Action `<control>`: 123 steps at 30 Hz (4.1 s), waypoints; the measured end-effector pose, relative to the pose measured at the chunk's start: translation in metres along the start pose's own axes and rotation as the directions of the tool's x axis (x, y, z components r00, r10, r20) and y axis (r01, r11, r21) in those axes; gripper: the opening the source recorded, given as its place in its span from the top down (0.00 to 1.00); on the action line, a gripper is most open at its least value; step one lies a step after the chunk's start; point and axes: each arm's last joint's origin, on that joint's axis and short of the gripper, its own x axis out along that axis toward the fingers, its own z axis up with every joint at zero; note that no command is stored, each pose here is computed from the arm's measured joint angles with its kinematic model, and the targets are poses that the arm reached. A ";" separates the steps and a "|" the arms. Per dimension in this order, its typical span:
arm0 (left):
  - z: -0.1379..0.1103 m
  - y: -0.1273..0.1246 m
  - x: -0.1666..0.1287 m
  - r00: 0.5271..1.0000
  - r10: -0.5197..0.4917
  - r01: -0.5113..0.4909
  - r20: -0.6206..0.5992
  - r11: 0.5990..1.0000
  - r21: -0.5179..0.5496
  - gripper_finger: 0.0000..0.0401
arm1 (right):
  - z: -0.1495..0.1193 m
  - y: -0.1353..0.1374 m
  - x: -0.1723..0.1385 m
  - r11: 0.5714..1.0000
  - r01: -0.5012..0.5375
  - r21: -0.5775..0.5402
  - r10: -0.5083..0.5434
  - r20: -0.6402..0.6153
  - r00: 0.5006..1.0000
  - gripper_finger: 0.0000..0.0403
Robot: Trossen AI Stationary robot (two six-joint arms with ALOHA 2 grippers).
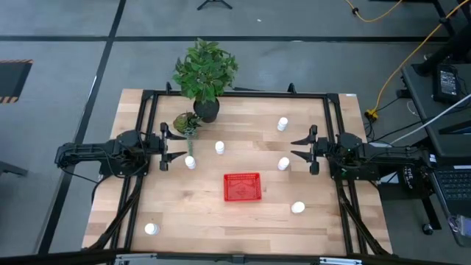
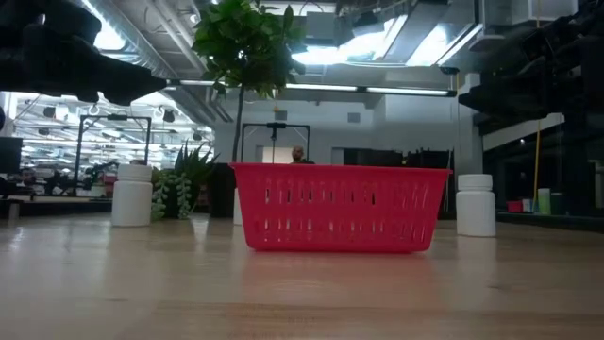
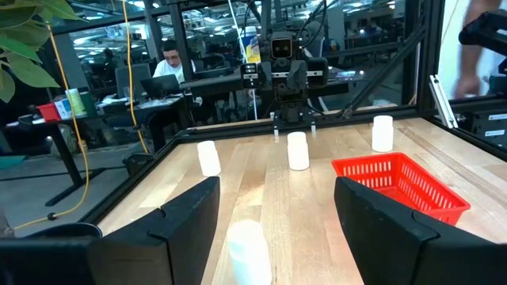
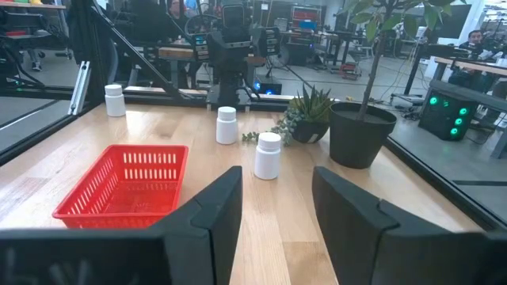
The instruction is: Pick and place pill bottles into a basket
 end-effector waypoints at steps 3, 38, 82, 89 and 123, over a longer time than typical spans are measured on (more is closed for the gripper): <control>0.000 0.000 0.000 1.000 0.000 0.000 0.000 1.000 0.000 0.39 | 0.000 0.000 0.000 1.000 0.000 0.000 0.000 0.000 1.000 0.61; 0.001 0.000 0.000 1.000 0.001 -0.001 0.011 1.000 0.000 0.39 | 0.005 0.000 0.000 0.994 0.006 -0.105 -0.003 0.027 1.000 0.61; 0.027 0.017 -0.008 0.849 0.486 -0.353 0.207 0.814 -0.462 0.39 | 0.167 -0.035 0.001 0.784 0.475 0.399 -0.377 -0.301 0.876 0.61; 0.020 0.016 -0.006 0.867 0.477 -0.379 0.143 0.818 -0.432 0.39 | 0.214 -0.058 0.040 0.782 0.591 0.201 -0.376 -0.603 0.703 0.47; 0.004 0.012 -0.003 0.912 0.410 -0.368 -0.004 0.813 -0.451 0.39 | 0.003 -0.172 0.167 0.740 0.671 0.041 0.006 -0.999 0.054 0.10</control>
